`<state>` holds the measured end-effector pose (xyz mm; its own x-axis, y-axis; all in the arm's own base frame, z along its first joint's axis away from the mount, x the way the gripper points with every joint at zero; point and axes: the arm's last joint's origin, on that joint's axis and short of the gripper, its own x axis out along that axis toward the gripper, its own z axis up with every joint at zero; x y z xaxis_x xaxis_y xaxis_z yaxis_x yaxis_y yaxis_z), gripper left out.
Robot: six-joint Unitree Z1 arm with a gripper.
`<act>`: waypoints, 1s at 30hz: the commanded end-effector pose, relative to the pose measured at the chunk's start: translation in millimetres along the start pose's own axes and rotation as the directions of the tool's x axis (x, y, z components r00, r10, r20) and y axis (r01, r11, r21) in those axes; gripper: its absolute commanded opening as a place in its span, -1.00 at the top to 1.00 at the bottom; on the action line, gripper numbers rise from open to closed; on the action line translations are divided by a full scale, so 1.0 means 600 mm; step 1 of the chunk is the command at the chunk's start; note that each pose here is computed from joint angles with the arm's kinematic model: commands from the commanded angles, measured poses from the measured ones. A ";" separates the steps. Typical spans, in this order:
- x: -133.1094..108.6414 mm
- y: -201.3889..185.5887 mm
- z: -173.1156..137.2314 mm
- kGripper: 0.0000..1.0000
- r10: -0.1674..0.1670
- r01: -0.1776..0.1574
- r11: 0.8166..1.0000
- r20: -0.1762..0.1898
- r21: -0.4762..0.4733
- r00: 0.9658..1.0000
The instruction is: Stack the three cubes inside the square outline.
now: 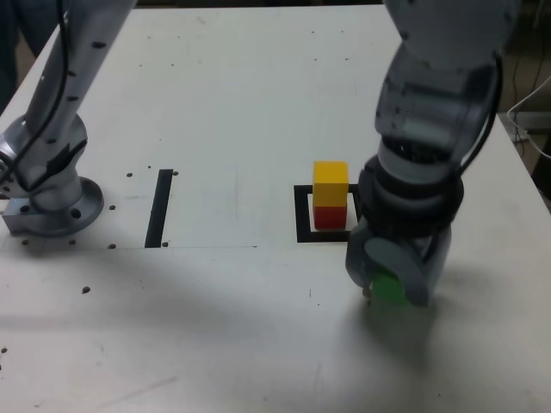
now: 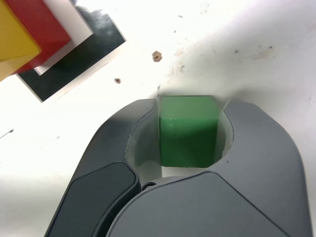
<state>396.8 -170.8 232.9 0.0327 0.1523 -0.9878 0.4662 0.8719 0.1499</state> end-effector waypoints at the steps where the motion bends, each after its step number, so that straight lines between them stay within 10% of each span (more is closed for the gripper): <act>1: -0.025 0.005 -0.014 0.62 0.004 -0.003 1.000 0.018 -0.014 1.000; 17: -0.158 0.067 -0.123 0.68 0.105 -0.089 0.982 0.092 -0.166 0.990; 30: -0.139 0.139 -0.185 0.68 0.061 -0.060 0.959 -0.005 -0.276 0.998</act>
<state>336.5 -60.1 331.4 0.0620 0.2107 -0.9756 0.1997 0.9551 0.2190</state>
